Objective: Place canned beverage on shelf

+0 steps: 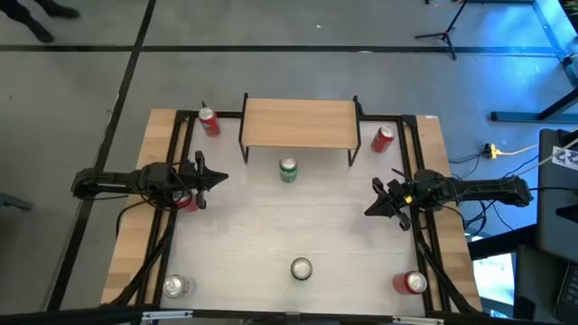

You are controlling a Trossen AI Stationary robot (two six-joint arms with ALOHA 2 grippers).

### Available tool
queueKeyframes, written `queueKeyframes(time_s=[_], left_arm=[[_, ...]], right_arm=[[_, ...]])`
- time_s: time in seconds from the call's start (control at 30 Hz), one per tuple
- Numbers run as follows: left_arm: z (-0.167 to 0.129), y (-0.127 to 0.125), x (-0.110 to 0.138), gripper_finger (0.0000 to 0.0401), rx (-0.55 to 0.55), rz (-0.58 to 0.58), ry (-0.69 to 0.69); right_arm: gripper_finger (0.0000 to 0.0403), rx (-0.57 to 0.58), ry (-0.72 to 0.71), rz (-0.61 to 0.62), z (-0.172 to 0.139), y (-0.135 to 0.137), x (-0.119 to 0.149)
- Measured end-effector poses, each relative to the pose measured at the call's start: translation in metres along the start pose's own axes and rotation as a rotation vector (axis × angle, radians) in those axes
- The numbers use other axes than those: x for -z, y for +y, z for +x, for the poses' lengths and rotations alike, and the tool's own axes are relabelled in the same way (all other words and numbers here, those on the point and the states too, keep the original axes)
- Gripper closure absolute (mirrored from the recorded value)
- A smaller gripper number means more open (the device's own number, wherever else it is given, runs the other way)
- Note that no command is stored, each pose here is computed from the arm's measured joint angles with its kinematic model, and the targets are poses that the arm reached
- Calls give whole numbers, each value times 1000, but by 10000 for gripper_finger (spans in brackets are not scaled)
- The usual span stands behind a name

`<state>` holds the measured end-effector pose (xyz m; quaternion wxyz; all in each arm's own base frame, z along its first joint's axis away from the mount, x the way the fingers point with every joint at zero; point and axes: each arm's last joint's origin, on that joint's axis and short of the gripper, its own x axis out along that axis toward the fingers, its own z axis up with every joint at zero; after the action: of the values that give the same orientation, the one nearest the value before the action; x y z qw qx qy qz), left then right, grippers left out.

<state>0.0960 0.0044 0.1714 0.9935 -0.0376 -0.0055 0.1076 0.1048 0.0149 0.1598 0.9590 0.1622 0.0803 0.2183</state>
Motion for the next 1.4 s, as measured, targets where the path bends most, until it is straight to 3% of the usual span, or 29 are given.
queueKeyframes(time_s=[0.4,0.73,0.9,1.17,1.3,1.4], left_arm=[[0,0,-1,401,-16,-2,-11],[-2,0,-17,401,-16,-45,-179],[-3,1,-24,401,-51,20,-242],[-6,5,-32,401,-216,67,-321],[-7,11,-35,401,-442,51,-316],[-6,13,-39,401,-549,103,-269]], right_arm=[[397,0,0,0,0,0,0],[398,81,-55,-70,0,-2,-4],[398,106,-67,-72,0,-2,-4],[397,265,-166,-87,-2,-5,-11],[398,335,-246,-170,-3,-5,-18],[398,478,-324,-222,-6,-7,-24]])
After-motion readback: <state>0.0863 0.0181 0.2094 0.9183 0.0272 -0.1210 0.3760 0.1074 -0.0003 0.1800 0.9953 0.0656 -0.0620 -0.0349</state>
